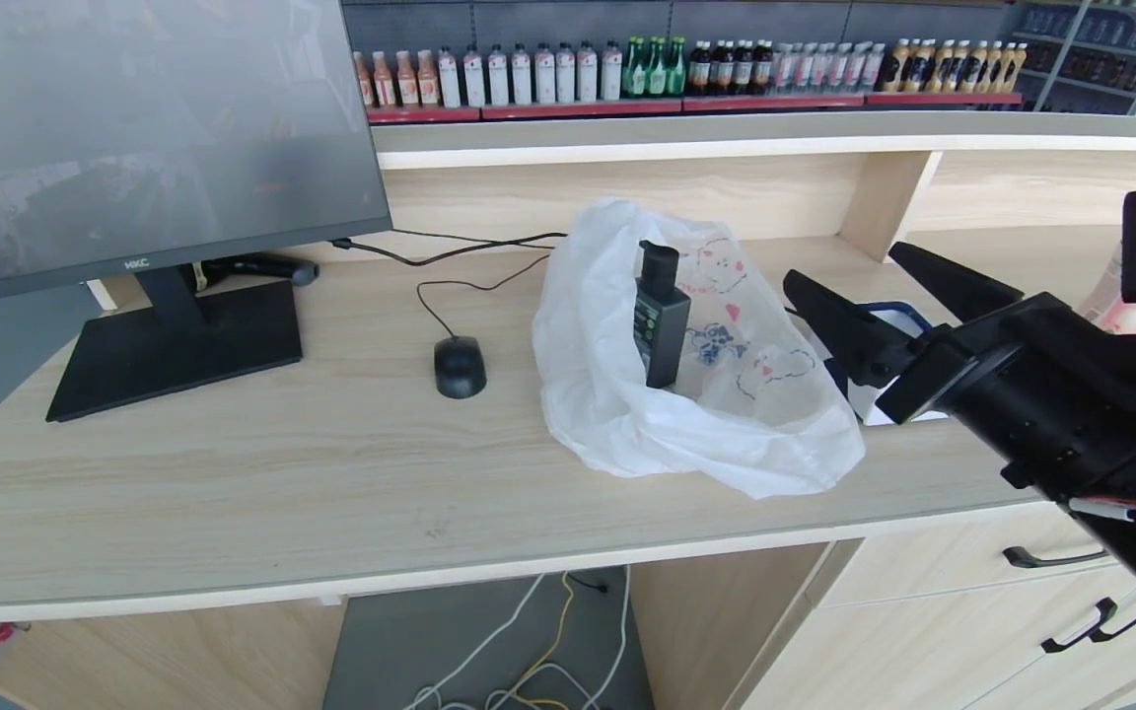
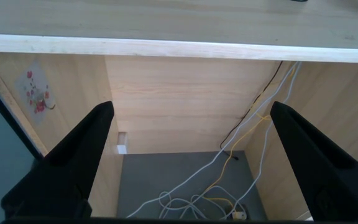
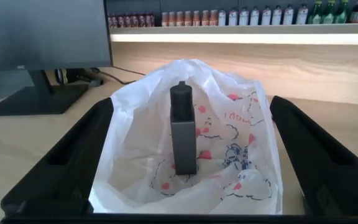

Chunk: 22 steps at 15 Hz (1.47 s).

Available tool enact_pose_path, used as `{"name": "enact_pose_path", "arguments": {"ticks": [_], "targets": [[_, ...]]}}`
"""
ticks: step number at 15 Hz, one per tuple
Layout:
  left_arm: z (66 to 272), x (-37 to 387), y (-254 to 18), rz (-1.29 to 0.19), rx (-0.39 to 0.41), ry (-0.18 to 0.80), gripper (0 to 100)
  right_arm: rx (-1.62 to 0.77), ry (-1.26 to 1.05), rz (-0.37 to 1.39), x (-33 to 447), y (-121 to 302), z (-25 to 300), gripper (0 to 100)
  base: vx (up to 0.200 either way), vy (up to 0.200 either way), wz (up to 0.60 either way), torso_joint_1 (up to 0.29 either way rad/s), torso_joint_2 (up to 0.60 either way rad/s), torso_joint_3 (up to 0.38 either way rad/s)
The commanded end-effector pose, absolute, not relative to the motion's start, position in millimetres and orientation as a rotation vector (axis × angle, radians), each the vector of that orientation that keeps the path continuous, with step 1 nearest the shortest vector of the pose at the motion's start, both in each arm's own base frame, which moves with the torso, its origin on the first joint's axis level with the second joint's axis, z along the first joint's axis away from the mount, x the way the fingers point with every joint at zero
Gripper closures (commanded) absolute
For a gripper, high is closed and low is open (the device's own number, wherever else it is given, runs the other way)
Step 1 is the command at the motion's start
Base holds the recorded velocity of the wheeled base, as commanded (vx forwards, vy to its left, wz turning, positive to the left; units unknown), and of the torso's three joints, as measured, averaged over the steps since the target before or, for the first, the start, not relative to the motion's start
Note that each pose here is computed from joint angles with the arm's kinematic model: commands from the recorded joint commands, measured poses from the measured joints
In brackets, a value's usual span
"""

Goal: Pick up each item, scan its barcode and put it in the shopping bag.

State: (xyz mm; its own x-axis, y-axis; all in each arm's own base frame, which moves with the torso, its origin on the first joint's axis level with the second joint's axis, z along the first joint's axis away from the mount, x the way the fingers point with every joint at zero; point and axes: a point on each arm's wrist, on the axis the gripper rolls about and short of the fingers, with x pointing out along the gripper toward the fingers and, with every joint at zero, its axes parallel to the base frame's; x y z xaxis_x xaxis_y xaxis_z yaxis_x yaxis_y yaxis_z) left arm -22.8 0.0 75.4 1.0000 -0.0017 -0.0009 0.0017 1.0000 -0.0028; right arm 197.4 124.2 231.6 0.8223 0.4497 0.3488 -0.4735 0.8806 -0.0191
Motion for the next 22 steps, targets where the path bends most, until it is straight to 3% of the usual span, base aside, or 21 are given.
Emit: {"name": "enact_pose_path", "arguments": {"ticks": [1, 11, 22], "targets": [[75, -23, 0, -0.002, -0.003, 0.000, 0, 0.073, -0.369, 0.489, 198, 124, 229, 0, 0.000, 0.000, 0.00, 0.000, 0.00, 0.000], [75, -23, 0, -0.002, -0.002, 0.000, 0, 0.068, -0.335, 0.493, 204, 128, 213, 0, -0.060, 0.000, 0.00, 0.002, 0.00, 0.001], [75, -23, 0, -0.002, -0.008, 0.000, 0, 0.055, -0.305, 0.483, 204, 123, 203, 0, 0.000, -0.200, 0.00, 0.010, 0.00, 0.001]]}}
